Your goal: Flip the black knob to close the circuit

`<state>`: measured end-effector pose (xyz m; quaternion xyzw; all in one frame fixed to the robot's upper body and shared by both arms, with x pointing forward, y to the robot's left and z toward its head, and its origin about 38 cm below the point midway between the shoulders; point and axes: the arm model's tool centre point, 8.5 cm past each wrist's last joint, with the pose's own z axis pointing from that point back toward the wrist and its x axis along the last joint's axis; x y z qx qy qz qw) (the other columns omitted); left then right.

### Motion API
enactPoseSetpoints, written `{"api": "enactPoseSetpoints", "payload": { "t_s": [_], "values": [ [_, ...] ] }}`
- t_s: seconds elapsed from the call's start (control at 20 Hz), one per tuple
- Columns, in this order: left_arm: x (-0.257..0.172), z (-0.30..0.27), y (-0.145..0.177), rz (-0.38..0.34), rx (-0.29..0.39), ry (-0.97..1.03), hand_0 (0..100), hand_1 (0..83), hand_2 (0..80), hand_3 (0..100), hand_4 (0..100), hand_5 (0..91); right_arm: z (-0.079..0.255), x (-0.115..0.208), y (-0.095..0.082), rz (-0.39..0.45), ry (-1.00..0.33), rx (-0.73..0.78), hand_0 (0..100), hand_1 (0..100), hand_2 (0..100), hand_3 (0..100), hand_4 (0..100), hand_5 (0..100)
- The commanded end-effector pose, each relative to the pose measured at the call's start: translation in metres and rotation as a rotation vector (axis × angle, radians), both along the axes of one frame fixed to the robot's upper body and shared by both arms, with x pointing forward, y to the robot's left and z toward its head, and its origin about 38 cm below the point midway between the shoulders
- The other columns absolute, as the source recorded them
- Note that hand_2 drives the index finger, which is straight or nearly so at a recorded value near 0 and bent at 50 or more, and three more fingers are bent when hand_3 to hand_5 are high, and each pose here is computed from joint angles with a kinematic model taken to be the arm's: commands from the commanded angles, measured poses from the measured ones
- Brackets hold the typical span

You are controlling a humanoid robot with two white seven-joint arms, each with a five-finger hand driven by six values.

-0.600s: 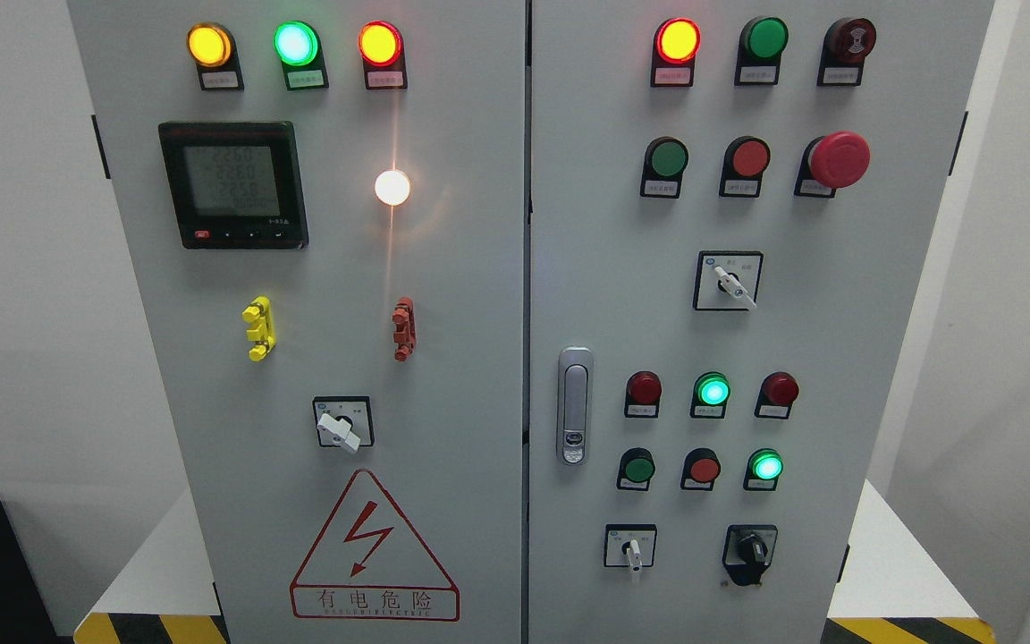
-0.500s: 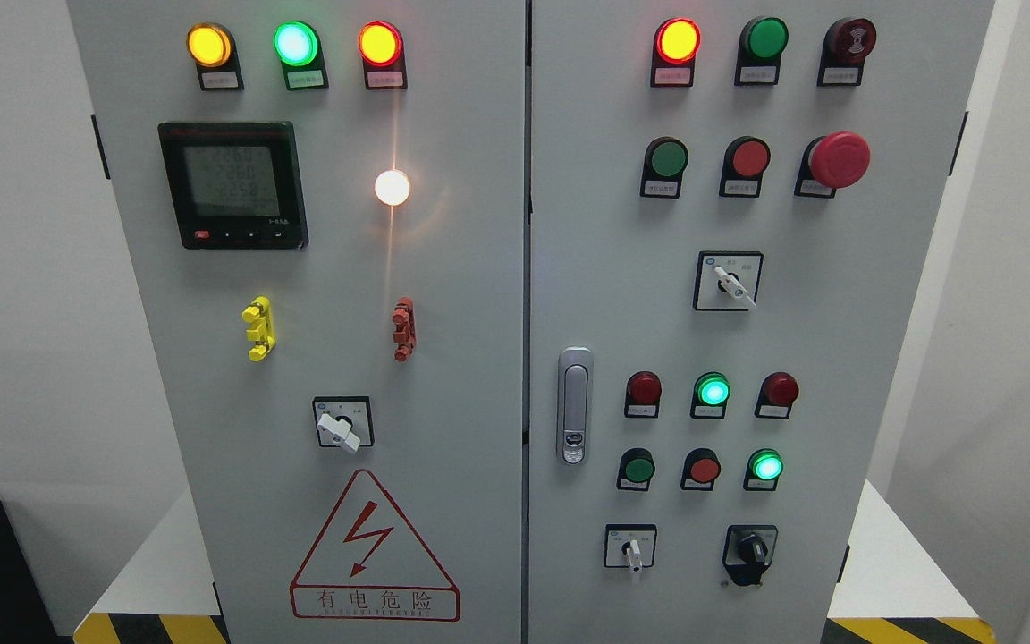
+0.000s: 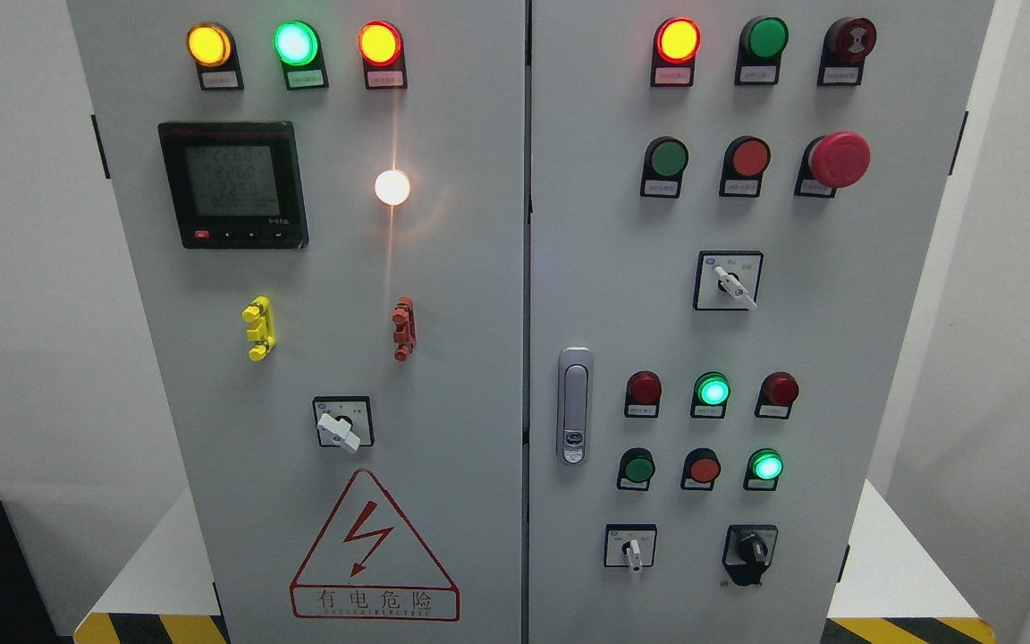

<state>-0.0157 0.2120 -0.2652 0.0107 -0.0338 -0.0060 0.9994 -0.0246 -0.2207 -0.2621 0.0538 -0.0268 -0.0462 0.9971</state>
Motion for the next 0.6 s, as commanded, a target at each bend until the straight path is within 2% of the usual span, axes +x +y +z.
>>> {"api": "enactPoseSetpoints", "payload": {
  "t_s": [0.0,0.55],
  "values": [
    [0.0000,0.0000,0.0001,0.000,0.001,0.000,12,55.6,0.0,0,0,0.0,-0.0008,-0.0139,0.0004,-0.030,0.048,0.001,0,9,0,0,0,0],
    [0.0000,0.0000,0.0001,0.000,0.001,0.000,12,55.6,0.0,0,0,0.0,-0.0009,-0.0105,0.0005,-0.031,0.037,0.014,0,11,0,0,0,0]
  ]
}}
